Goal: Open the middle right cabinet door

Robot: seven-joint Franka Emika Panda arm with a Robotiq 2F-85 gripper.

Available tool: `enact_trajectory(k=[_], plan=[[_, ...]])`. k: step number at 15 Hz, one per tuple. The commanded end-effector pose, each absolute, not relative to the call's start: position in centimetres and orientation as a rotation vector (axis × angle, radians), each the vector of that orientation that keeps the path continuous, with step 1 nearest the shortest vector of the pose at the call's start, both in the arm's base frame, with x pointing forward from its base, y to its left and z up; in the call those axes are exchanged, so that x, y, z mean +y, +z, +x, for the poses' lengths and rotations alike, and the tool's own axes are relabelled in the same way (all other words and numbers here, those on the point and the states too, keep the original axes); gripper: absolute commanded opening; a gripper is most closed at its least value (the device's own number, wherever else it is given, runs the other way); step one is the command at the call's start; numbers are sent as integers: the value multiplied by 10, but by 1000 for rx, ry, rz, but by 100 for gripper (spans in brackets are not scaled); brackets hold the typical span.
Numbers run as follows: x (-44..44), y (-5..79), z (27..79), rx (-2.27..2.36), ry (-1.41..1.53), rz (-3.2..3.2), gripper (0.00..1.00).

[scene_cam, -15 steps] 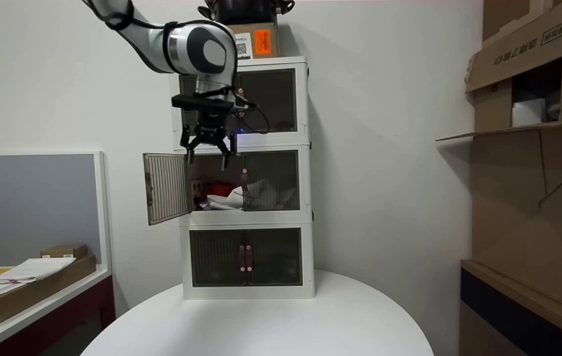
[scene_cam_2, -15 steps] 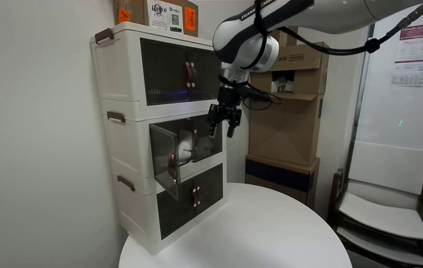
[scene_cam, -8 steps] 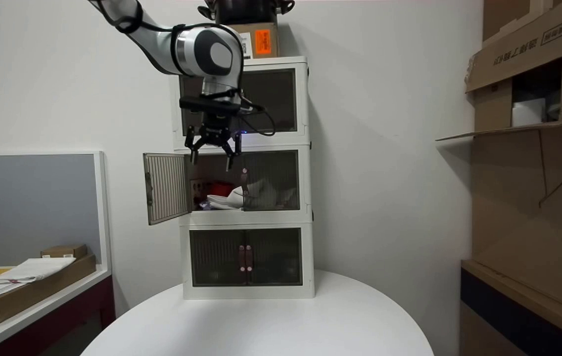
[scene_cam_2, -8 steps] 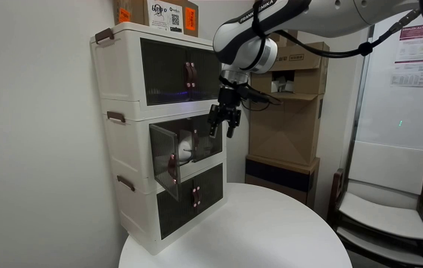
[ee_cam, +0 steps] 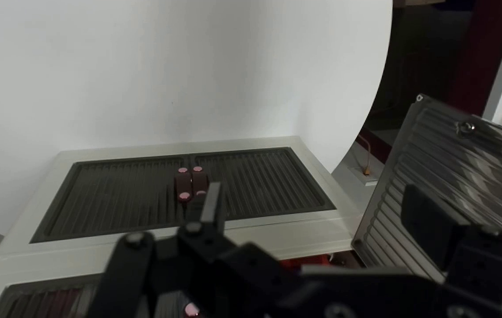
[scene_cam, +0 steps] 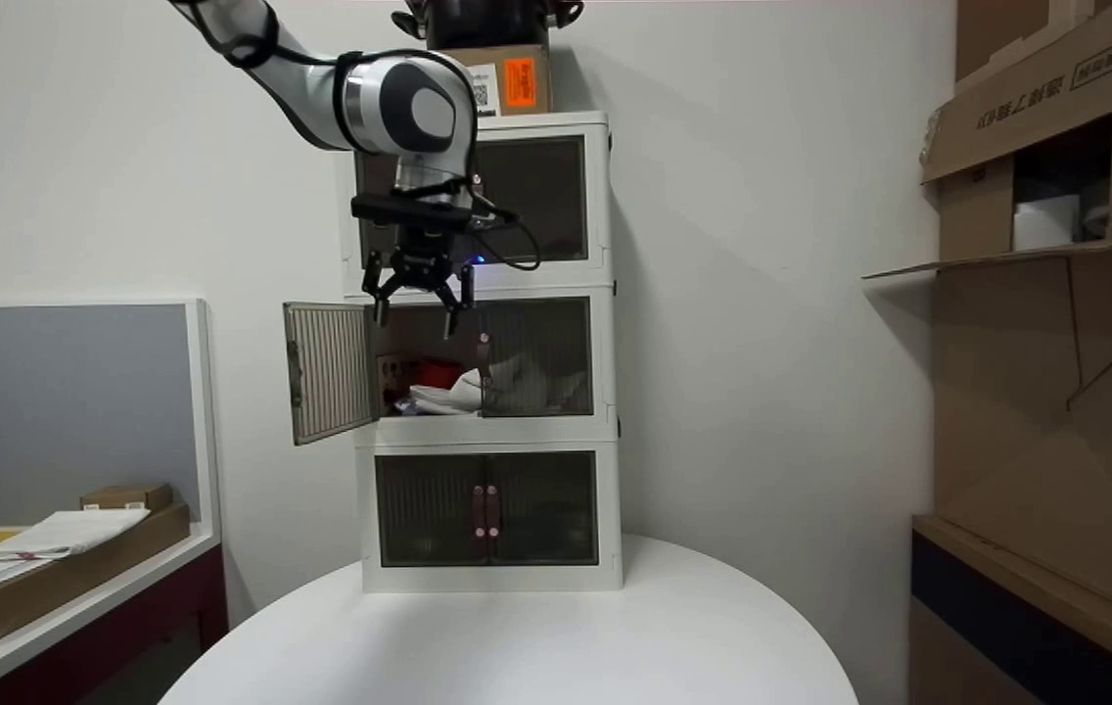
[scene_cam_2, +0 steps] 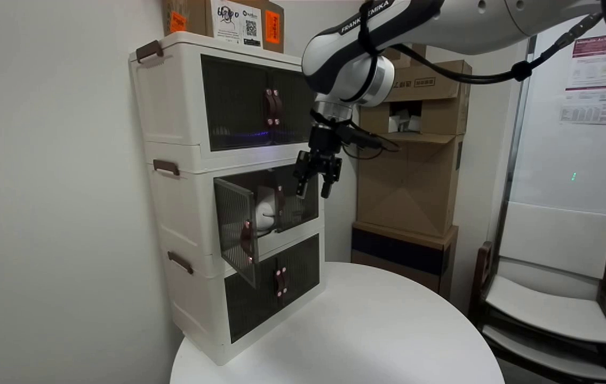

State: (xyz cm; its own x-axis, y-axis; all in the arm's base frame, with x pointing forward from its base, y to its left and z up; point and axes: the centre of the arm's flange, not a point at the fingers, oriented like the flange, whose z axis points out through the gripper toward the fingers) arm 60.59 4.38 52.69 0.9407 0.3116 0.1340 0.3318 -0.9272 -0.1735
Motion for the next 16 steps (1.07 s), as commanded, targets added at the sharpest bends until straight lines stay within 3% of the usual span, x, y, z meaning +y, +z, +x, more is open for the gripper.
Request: enact_trajectory(k=[1, 16], plan=[[55, 522, 608, -483, -251, -2884, 100], [-11, 472, 631, -585, -700, -2557, 100]])
